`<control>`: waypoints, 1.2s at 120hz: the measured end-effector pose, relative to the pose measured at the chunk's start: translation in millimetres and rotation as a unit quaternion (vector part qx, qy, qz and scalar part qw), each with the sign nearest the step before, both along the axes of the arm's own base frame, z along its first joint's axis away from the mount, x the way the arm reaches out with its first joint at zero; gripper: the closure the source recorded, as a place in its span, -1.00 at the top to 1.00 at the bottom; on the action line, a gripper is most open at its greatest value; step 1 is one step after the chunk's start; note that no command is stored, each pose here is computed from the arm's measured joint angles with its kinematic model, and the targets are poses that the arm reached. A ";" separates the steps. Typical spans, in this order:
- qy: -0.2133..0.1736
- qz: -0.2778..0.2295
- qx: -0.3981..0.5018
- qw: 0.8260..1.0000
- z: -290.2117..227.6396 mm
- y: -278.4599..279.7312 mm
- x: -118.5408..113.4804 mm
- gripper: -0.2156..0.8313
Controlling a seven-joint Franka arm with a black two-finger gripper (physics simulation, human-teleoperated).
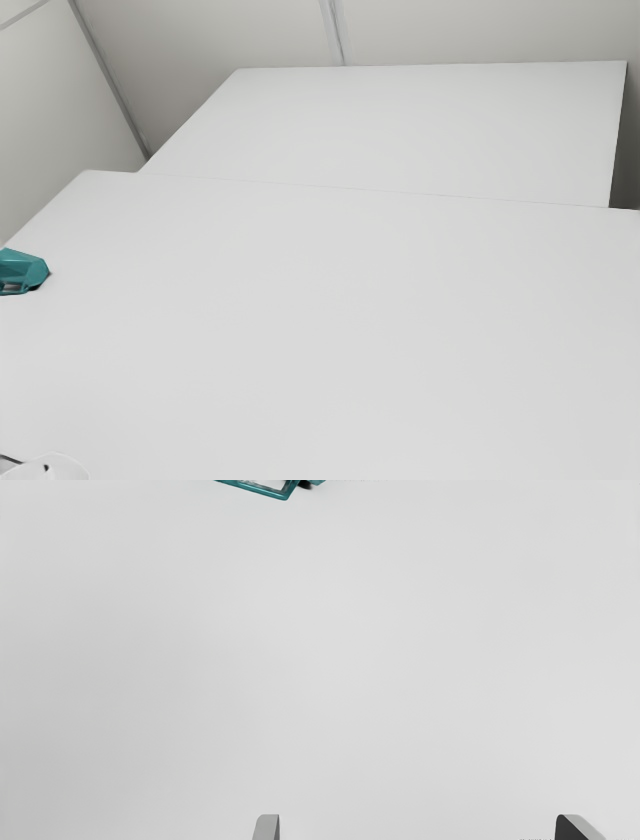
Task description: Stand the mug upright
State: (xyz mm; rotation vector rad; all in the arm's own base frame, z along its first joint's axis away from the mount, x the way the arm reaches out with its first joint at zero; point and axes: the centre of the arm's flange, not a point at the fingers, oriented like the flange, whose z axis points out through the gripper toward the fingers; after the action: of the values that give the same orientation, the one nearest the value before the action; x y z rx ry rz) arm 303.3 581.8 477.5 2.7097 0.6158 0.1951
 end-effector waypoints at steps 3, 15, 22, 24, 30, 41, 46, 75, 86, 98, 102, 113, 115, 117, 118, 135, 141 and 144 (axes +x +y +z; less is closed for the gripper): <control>-0.007 -0.011 -0.003 1.000 -5.4 8.2 0.2 0.59; -0.036 -0.055 -0.008 0.998 -23.4 38.1 4.1 0.59; -0.054 -0.079 -0.015 0.995 -34.7 48.9 4.5 0.59; -0.059 -0.085 -0.018 0.994 -39.3 51.2 4.0 0.59; -0.077 -0.103 -0.026 0.991 -54.0 59.6 4.8 0.59; -0.112 -0.136 -0.032 0.984 -76.8 71.5 12.4 0.59; -0.127 -0.150 -0.032 0.980 -86.8 75.9 17.9 0.59; -0.208 -0.198 -0.027 0.958 -122.9 89.2 30.3 0.59; -0.235 -0.208 -0.020 0.949 -131.8 91.8 36.1 0.59; -0.261 -0.218 -0.009 0.941 -133.7 92.8 41.8 0.59; -0.268 -0.221 -0.004 0.938 -133.1 93.0 44.4 0.59; -0.283 -0.228 0.011 0.932 -131.8 94.1 50.3 0.59; -0.285 -0.229 0.014 0.931 -131.9 94.5 51.0 0.59; -0.288 -0.229 0.017 0.930 -132.5 95.1 51.5 0.59; -0.289 -0.229 0.018 0.929 -132.8 95.4 51.7 0.59; -0.306 -0.230 0.031 0.923 -146.6 99.0 56.8 0.59; -0.312 -0.229 0.033 0.921 -153.2 100.2 58.5 0.59; -0.316 -0.228 0.035 0.920 -155.6 100.9 59.1 0.59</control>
State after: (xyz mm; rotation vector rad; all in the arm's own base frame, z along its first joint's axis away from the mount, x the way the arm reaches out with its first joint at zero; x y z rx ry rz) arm 362.4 682.6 321.9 2.5399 -0.2116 0.9239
